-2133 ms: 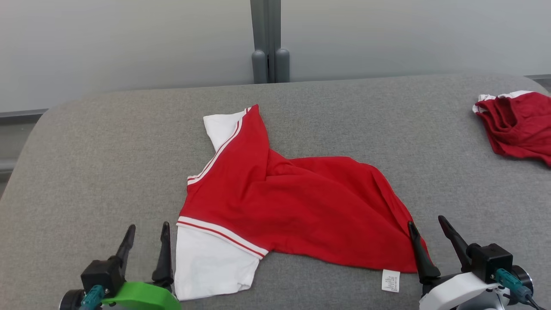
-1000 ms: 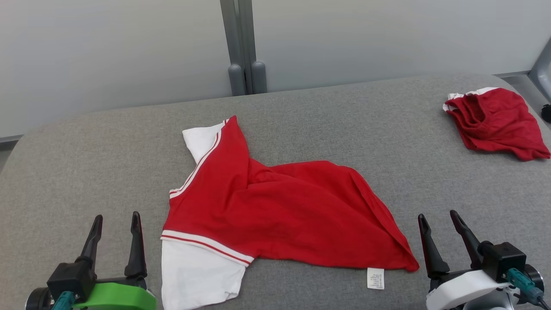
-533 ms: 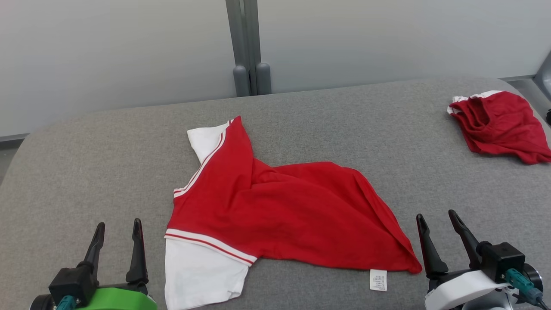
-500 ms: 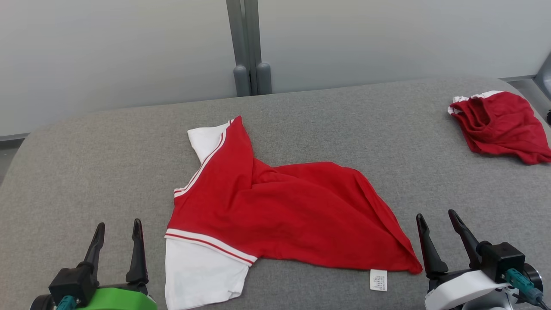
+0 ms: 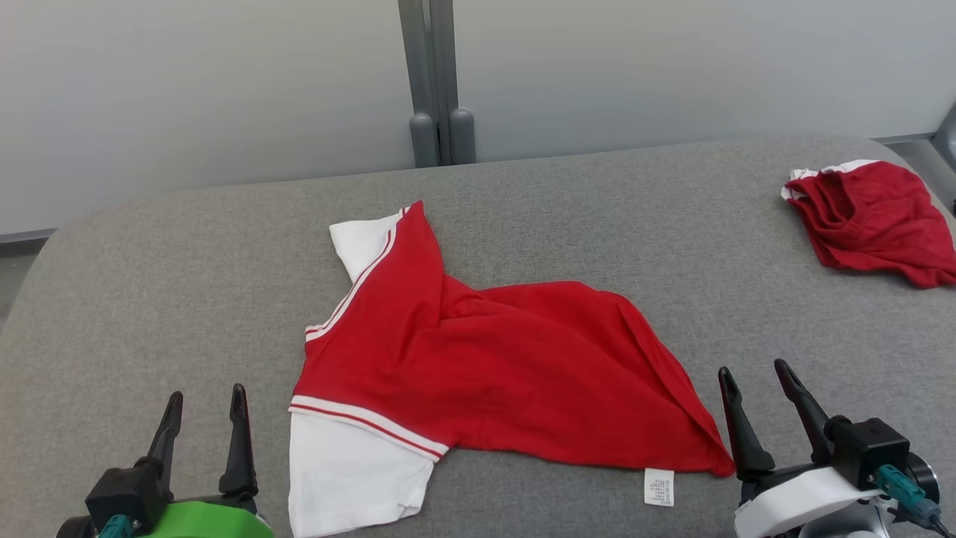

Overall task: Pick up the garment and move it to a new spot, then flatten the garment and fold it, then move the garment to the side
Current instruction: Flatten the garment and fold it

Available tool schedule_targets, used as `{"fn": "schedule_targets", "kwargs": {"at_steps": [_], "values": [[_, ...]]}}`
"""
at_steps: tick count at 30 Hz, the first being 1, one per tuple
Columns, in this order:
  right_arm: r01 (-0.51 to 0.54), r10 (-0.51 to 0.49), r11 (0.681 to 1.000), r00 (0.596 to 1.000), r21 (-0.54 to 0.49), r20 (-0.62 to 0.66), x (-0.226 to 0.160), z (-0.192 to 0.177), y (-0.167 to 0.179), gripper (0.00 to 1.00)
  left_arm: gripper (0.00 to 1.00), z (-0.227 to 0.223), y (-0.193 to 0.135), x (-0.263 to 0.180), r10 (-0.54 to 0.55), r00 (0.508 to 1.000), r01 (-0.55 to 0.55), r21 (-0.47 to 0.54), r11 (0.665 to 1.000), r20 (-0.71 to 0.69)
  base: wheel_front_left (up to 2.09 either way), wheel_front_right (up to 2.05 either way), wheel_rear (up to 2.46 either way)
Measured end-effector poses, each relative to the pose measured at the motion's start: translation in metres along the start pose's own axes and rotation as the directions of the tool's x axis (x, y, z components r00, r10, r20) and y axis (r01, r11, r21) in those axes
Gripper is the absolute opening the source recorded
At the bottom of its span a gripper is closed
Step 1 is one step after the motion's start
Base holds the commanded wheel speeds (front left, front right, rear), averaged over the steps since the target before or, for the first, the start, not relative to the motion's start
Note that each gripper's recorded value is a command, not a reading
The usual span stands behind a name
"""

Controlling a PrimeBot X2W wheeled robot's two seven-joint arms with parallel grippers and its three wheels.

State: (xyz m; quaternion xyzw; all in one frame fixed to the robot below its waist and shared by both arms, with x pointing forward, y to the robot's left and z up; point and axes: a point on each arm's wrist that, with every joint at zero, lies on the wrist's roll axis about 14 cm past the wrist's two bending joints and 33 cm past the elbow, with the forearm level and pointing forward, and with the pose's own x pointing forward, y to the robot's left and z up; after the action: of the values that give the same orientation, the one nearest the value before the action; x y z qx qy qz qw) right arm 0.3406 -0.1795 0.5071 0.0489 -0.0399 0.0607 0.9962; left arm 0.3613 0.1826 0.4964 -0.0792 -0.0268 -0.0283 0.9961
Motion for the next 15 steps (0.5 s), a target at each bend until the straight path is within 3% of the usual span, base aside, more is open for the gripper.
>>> {"fn": "schedule_targets", "kwargs": {"at_steps": [15], "values": [[0.0, 0.0, 1.0, 1.0, -0.002, 0.011, -0.0007, 0.0035, 0.0003, 1.0, 1.0, -0.0009, -0.003, -0.0009, -0.009, 1.0, 0.009, -0.019, 1.0, -0.003, 0.0, 0.0, 0.0]]}}
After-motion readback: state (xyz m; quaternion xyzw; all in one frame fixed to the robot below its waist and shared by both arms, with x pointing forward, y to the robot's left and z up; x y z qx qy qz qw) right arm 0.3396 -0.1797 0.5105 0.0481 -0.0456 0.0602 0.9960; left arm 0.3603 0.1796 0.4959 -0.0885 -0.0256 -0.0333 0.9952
